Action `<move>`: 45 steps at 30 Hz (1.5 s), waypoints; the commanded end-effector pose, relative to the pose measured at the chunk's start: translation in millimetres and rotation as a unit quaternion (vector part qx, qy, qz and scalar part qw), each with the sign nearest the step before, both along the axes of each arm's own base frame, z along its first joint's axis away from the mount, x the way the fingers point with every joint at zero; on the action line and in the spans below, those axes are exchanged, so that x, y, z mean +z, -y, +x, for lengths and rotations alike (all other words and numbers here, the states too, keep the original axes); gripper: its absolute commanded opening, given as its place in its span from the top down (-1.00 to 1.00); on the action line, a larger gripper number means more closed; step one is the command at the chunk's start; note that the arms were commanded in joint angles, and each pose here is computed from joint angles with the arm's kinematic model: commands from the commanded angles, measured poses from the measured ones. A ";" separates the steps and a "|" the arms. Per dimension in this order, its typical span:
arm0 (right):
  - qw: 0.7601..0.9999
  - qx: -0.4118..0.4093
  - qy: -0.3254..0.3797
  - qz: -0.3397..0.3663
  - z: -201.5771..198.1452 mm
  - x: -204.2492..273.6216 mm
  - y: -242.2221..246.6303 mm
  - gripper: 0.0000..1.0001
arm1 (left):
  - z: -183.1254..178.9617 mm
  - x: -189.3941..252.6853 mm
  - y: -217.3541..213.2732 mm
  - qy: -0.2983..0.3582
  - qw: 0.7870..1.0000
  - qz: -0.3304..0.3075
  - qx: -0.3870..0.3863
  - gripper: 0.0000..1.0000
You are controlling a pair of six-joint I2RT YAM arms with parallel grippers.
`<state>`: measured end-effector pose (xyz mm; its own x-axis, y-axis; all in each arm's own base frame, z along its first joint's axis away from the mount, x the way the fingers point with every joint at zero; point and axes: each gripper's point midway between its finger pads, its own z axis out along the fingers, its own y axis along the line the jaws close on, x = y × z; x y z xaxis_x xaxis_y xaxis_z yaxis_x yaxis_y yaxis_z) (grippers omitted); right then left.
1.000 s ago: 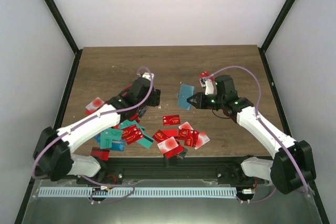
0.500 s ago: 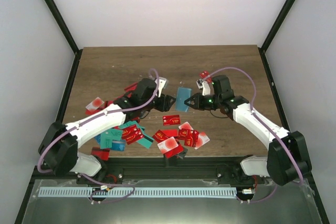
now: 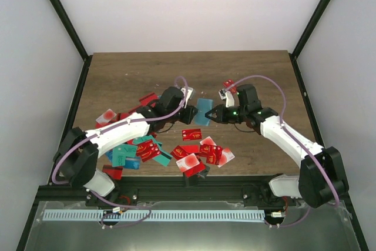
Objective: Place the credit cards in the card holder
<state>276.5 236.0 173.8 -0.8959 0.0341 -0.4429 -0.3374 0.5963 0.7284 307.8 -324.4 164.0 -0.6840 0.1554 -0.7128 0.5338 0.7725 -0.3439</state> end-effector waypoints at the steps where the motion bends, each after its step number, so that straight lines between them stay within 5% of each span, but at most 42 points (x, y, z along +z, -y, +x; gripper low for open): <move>1: 1.000 0.013 0.019 0.016 3.1 14.4 -8.8 0.99 | 10.6 5.2 -2.8 0.019 0.999 0.006 0.026 0.62; 4: 1.000 0.011 0.013 0.016 5.8 8.4 -10.0 0.99 | 11.5 2.7 -8.3 0.023 0.999 0.011 0.038 0.92; 10: 0.999 -0.001 -0.044 -0.005 18.6 -36.1 -14.1 0.95 | 9.6 -13.6 -22.2 0.016 0.998 0.026 0.064 0.92; 20: 0.992 -0.027 -0.085 -0.085 49.0 -95.4 -9.9 0.20 | 8.3 -44.9 -19.6 -0.016 0.997 0.026 0.067 0.92; 30: 0.994 -0.019 -0.055 -0.097 44.8 -80.7 -3.8 -0.44 | 8.8 -45.6 -13.4 -0.020 0.998 0.013 0.062 0.92; 45: 0.996 0.014 -0.051 -0.070 32.7 -76.7 -16.3 -0.44 | 10.6 -52.1 -10.7 -0.025 0.998 0.019 0.057 0.92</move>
